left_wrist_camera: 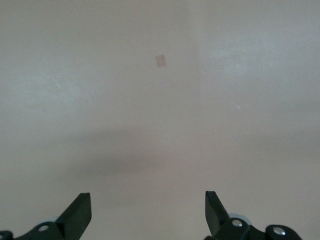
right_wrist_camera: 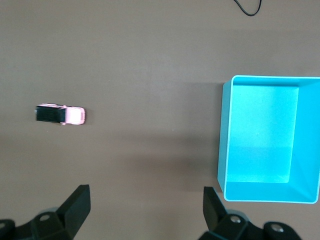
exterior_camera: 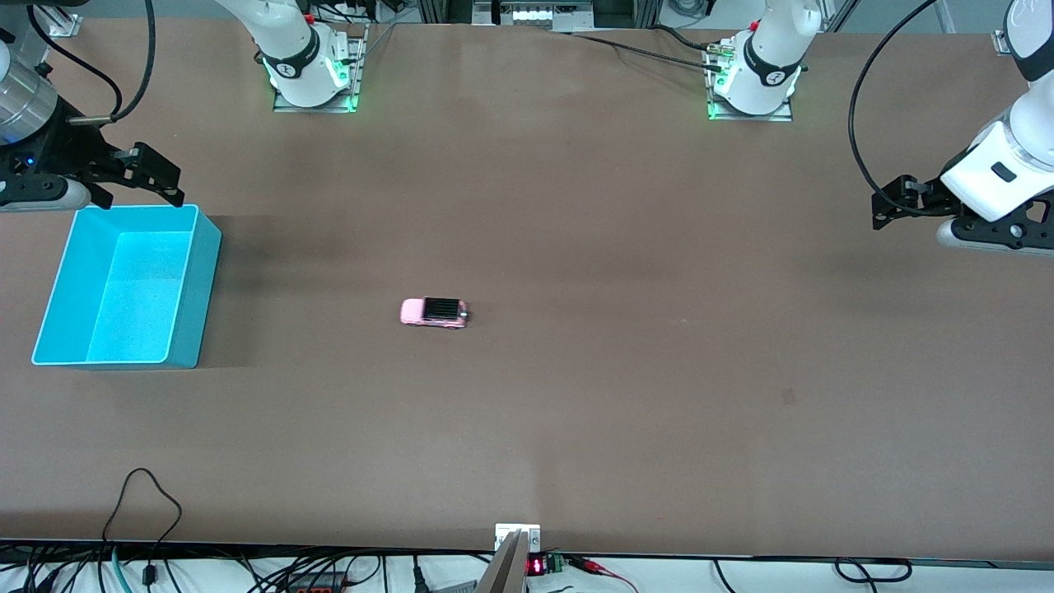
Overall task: Wind and store pink jeep toy
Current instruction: 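Raise the left gripper back while the jeep rolls toward the bin, then reach the open right gripper down over the pink jeep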
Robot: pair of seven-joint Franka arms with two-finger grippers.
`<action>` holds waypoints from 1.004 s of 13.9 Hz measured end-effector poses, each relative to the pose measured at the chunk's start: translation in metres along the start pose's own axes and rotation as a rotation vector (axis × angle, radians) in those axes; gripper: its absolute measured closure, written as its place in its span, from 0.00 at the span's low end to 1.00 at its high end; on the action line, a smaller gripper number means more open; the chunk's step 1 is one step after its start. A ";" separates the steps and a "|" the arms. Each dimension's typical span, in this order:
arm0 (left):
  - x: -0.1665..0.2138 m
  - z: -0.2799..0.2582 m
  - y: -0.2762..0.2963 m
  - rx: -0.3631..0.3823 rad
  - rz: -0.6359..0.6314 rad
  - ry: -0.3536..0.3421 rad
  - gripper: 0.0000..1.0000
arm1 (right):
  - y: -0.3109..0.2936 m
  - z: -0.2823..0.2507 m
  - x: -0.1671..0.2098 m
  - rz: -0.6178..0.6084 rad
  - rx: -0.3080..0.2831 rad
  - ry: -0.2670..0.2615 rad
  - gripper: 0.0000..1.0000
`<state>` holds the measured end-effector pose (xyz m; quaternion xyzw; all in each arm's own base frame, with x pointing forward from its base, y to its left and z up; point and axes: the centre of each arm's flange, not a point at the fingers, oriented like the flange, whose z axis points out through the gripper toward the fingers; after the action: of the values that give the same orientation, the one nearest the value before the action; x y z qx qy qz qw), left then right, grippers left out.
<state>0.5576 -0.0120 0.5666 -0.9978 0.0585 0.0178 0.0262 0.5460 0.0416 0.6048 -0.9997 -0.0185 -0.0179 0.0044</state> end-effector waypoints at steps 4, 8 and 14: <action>0.000 -0.003 0.003 0.001 0.003 0.005 0.00 | 0.001 0.002 0.000 0.001 0.000 -0.005 0.00; 0.000 -0.004 0.003 0.001 0.004 0.006 0.00 | 0.001 0.017 0.004 -0.069 -0.001 -0.039 0.00; 0.000 -0.004 0.003 0.001 0.004 0.005 0.00 | -0.026 0.080 0.022 -0.358 0.016 -0.151 0.00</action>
<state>0.5569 -0.0152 0.5703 -0.9977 0.0606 0.0154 0.0263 0.5697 0.0690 0.5260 -0.9789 -0.1964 0.0567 0.0074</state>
